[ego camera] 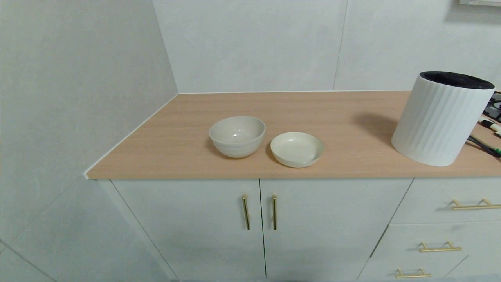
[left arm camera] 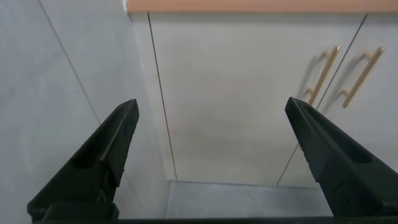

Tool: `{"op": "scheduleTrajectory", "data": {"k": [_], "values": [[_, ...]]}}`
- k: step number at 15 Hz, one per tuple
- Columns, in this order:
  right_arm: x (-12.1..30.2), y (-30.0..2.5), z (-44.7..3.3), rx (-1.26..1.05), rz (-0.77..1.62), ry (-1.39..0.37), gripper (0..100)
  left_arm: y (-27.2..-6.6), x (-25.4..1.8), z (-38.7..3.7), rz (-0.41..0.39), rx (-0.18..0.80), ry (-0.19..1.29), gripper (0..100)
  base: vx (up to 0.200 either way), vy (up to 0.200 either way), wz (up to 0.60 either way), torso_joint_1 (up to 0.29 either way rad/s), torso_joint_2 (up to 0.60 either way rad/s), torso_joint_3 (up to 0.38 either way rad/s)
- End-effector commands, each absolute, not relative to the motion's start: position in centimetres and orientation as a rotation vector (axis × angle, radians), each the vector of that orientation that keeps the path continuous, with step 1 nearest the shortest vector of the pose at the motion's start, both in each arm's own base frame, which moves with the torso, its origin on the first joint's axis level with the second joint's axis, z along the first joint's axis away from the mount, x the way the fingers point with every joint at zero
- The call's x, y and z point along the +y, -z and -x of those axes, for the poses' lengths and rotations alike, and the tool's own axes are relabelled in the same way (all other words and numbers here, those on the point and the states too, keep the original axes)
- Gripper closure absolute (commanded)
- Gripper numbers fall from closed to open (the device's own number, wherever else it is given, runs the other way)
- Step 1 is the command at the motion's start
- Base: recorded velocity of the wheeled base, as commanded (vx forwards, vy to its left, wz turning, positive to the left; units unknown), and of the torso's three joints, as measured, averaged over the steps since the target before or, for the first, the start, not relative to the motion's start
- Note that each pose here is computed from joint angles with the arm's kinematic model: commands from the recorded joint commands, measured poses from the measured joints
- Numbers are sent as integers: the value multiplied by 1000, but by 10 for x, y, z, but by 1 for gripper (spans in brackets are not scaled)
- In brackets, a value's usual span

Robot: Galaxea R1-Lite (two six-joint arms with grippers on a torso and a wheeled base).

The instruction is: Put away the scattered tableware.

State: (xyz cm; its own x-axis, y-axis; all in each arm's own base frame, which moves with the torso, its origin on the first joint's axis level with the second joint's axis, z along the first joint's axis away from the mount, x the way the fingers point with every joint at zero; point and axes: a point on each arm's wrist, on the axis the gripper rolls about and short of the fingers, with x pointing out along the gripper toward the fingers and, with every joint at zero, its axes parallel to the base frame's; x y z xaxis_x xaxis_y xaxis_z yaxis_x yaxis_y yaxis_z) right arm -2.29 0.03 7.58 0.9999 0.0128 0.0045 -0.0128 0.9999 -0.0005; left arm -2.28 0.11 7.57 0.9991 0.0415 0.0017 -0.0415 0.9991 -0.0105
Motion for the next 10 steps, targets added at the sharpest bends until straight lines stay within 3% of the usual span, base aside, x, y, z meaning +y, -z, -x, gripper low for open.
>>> {"op": "scheduleTrajectory", "data": {"k": [1,10], "values": [[0,-76,23,-3,2,-14,0,-76,1,23,11,-2,-41,0,0,0,0,-193,476,281],[0,-76,23,-5,2,-12,0,-76,1,23,11,-2,-43,0,0,0,0,-179,473,288]]}}
